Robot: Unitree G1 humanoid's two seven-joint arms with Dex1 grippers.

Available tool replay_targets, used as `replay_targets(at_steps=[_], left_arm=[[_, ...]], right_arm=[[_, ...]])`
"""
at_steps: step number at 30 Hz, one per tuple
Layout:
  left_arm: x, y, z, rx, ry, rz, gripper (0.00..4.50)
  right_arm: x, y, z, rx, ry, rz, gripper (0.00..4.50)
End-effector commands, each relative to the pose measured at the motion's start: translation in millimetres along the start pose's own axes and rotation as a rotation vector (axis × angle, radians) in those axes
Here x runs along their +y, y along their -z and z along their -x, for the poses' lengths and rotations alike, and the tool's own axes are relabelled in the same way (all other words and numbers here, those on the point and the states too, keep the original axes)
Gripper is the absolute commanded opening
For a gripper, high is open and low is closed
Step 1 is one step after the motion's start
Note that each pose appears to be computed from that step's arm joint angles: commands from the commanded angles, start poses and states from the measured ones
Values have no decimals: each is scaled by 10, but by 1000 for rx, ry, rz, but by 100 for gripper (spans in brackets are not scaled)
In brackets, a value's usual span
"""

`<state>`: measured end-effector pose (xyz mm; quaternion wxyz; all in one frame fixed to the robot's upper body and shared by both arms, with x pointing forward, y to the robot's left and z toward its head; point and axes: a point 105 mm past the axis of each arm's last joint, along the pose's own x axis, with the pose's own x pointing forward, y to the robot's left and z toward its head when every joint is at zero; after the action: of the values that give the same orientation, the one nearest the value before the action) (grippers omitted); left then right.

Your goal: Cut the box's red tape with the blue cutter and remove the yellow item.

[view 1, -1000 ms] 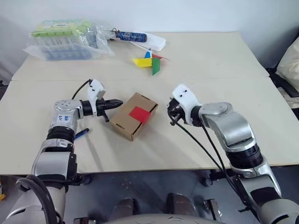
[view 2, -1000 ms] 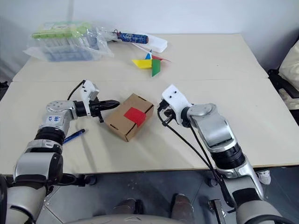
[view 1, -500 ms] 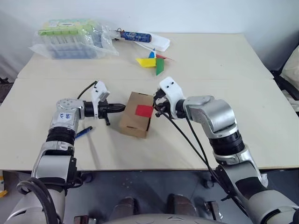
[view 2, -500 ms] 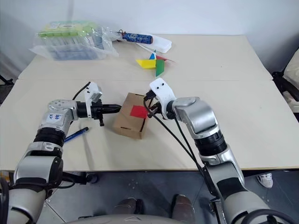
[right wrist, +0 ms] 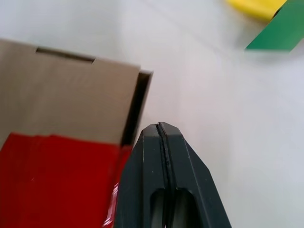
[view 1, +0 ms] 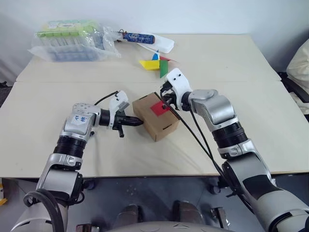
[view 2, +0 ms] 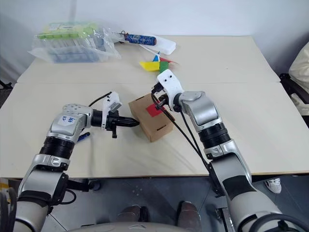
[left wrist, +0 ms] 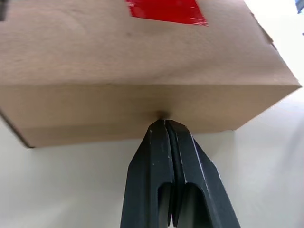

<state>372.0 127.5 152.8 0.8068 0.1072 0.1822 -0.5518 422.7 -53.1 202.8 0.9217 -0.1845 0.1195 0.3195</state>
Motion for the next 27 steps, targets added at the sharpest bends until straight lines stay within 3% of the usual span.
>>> replay_targets(at_steps=[1,6,10,16,20,27], left_arm=[[118,-96,275,-39,-87,-12,2],[364,-81,625,-52,-235,-19,2],[554,-166,659,-127,-322,-84,2],[667,-299,412,-238,-338,-117,2],[662,-358,60,-270,-345,-146,2],[631,-394,-169,-258,-334,-146,2]], right_arm=[[-228,-251,252,-90,90,45,0],[-338,-179,624,-45,149,38,0],[-223,71,927,82,133,55,0],[135,541,1175,307,24,8,0],[387,746,1116,316,-44,-67,0],[448,805,972,312,-16,-147,0]])
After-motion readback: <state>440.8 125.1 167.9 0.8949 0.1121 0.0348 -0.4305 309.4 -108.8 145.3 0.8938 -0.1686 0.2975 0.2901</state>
